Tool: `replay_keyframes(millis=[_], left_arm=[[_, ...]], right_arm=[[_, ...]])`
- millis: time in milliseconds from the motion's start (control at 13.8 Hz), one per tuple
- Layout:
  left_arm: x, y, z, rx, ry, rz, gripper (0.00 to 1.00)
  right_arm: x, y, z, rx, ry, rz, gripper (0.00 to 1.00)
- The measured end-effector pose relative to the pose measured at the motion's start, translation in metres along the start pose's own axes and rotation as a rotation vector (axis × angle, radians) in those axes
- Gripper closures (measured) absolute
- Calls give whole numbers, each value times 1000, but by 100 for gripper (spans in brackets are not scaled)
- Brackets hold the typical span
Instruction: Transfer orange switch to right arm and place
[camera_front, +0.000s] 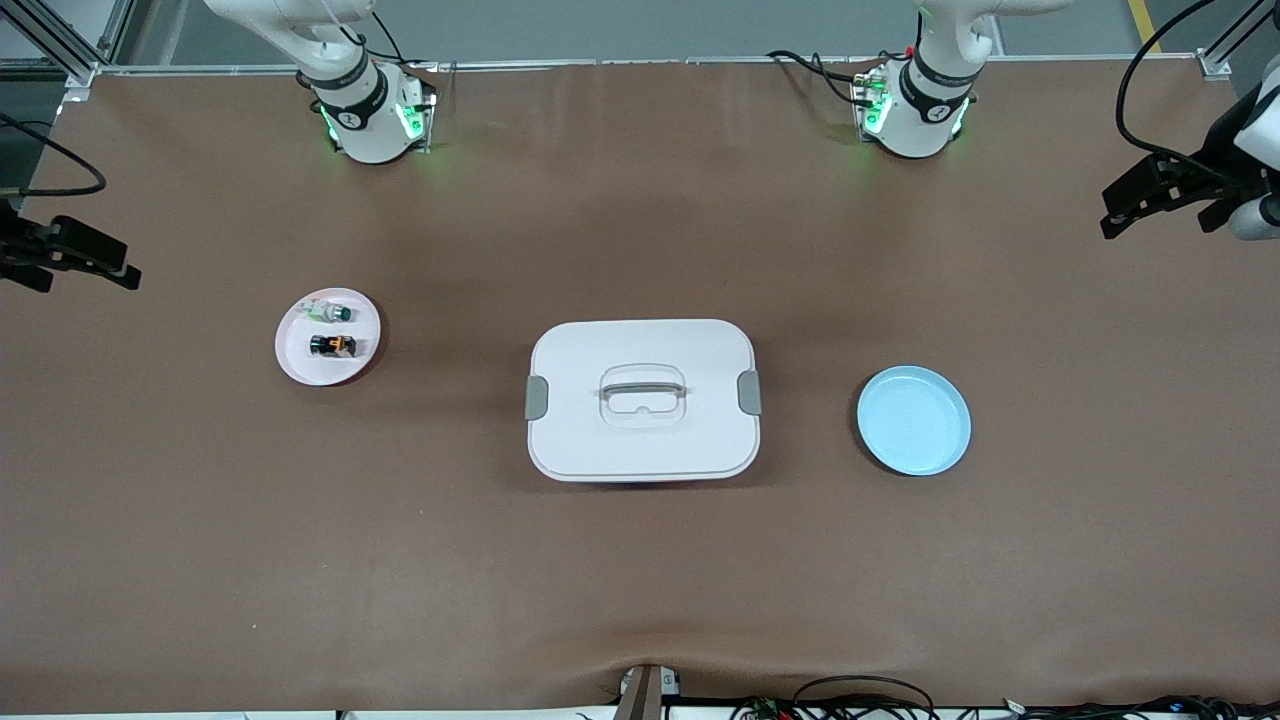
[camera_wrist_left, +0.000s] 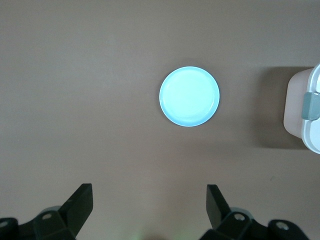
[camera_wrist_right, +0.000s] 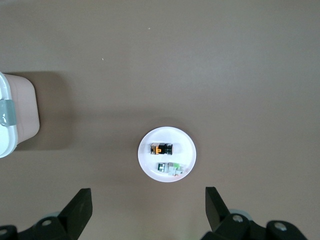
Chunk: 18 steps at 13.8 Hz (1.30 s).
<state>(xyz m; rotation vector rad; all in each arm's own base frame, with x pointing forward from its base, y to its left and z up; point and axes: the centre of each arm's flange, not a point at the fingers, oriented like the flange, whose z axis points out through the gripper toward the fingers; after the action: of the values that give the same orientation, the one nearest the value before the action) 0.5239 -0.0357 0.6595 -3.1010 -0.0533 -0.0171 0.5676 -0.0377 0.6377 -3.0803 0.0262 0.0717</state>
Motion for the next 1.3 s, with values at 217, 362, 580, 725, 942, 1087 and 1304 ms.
replay_keyframes(millis=[217,362,580,725,942,1087,1304], left_arm=[[0,0,0,0,0,0,0],[0,0,0,0,-1,-1,0],[2,-2,2,-1,-5,-5,0],[2,-1,3,-9,-7,-4,0],[2,-1,3,-16,-7,-4,0],[2,-1,3,-17,-7,-4,0],[2,-1,3,-17,-7,-4,0]], right_arm=[[-4,2,-4,2,-10,3,0],[-7,3,-9,1,-4,5,0],[-14,4,-20,-5,12,7,0],[-20,3,-27,-24,18,5,0],[-23,0,-31,-30,21,-1,0],[-23,-1,-31,-31,21,-2,0],[-23,0,-31,-32,24,-2,0]])
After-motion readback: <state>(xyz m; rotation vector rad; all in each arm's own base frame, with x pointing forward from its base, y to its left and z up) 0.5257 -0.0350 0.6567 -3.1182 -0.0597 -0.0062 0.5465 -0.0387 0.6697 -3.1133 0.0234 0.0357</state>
